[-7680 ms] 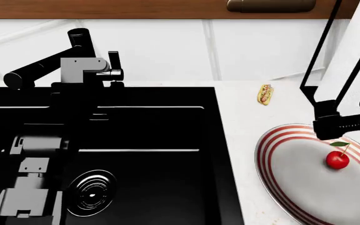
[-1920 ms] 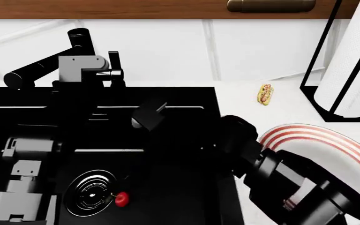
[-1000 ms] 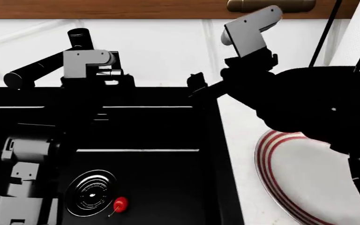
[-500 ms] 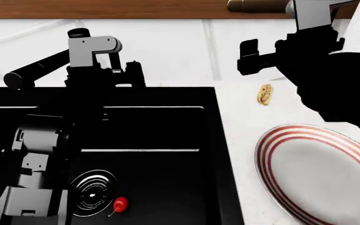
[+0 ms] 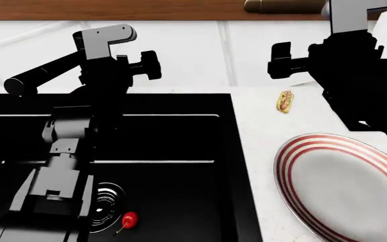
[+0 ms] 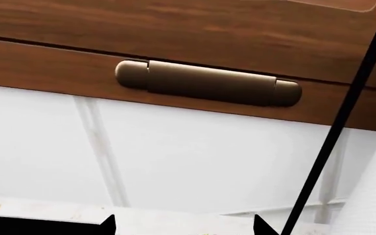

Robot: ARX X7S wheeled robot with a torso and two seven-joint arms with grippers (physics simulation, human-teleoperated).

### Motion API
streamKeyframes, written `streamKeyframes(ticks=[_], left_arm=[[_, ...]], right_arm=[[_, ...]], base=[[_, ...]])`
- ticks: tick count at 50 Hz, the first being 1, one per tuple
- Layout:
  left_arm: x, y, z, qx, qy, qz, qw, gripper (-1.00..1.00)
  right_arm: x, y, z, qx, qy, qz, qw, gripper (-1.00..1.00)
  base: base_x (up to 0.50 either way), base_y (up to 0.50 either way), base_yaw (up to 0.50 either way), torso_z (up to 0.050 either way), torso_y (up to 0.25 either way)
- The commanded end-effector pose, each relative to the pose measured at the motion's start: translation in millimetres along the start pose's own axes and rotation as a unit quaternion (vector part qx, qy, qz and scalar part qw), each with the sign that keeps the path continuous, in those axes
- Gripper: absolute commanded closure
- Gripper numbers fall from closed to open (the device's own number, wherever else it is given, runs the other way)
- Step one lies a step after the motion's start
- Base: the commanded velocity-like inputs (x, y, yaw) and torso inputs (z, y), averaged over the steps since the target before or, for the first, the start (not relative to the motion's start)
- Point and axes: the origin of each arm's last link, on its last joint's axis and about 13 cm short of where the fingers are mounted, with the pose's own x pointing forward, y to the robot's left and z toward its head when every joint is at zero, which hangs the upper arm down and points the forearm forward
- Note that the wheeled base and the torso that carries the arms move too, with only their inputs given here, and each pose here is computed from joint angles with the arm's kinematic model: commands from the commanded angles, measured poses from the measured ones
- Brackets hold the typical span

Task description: Pick the cherry from the counter and place it in the sink. Then turn on the sink faucet.

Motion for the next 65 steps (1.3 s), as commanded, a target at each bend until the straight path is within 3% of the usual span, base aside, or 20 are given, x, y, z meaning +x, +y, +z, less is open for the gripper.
streamKeyframes(ticks=[1, 31, 49, 65], left_arm=[[13.5, -4.2, -3.9, -0.008, -0.004, 0.019, 1.000, -1.00], [22.1, -1.6, -15.7, 0.031, -0.017, 0.047, 0.998, -1.00], [21.6, -0.9, -18.5, 0.034, -0.011, 0.035, 0.999, -1.00], [22.9, -0.8, -11.5, 0.022, -0.029, 0.038, 0.999, -1.00]], right_arm=[[2.4, -0.2, -3.6, 0.004, 0.004, 0.000, 1.000, -1.00], [6.8, -0.8, -11.3, 0.007, 0.014, 0.006, 1.000, -1.00], [7.9, 1.0, -16.4, 0.006, 0.018, 0.011, 1.000, -1.00], [7.9, 1.2, -18.3, 0.005, 0.019, 0.014, 1.000, -1.00]], base=[[0.00, 0.00, 0.00, 0.000, 0.000], [0.00, 0.00, 0.00, 0.000, 0.000], [0.00, 0.00, 0.00, 0.000, 0.000], [0.00, 0.00, 0.00, 0.000, -0.123]])
